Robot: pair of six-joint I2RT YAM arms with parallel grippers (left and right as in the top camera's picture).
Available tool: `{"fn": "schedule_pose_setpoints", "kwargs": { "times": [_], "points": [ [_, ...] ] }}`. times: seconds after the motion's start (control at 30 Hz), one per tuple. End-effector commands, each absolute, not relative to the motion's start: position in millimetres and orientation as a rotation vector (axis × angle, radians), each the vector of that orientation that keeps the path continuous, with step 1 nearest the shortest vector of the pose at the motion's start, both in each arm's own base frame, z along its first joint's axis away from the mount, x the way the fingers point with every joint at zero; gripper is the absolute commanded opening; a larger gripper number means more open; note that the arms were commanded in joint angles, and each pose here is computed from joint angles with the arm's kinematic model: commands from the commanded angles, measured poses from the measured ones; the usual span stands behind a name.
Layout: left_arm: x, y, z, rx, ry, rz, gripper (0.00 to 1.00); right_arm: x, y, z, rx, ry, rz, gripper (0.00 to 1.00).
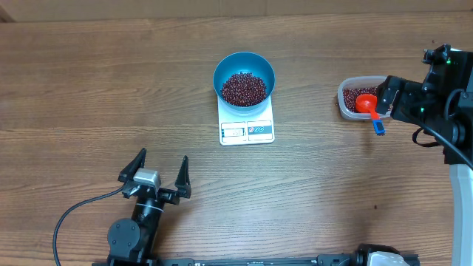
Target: Scoop item into bowl and weigh 150g on scale
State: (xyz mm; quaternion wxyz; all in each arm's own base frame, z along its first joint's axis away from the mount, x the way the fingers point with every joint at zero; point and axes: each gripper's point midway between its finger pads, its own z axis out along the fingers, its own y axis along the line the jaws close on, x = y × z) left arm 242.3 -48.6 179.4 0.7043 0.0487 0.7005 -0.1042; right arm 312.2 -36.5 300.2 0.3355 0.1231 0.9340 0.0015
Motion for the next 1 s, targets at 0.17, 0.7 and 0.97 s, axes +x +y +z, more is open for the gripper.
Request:
{"fn": "schedule_pose_setpoints", "kwargs": {
  "times": [0.17, 0.7, 0.97],
  "points": [
    [245, -24, 156, 0.096, 1.646, -0.075, 1.0, 314, -38, 311, 0.321, 2.404, -0.002, 1.0],
    [246, 13, 155, -0.017, 1.65, 0.046, 0.99, 314, -38, 311, 0.321, 2.404, -0.002, 1.0],
    [245, 16, 155, -0.01, 1.65, 0.07, 0.99, 314, -38, 311, 0.322, 2.404, -0.002, 1.0]
  ]
}}
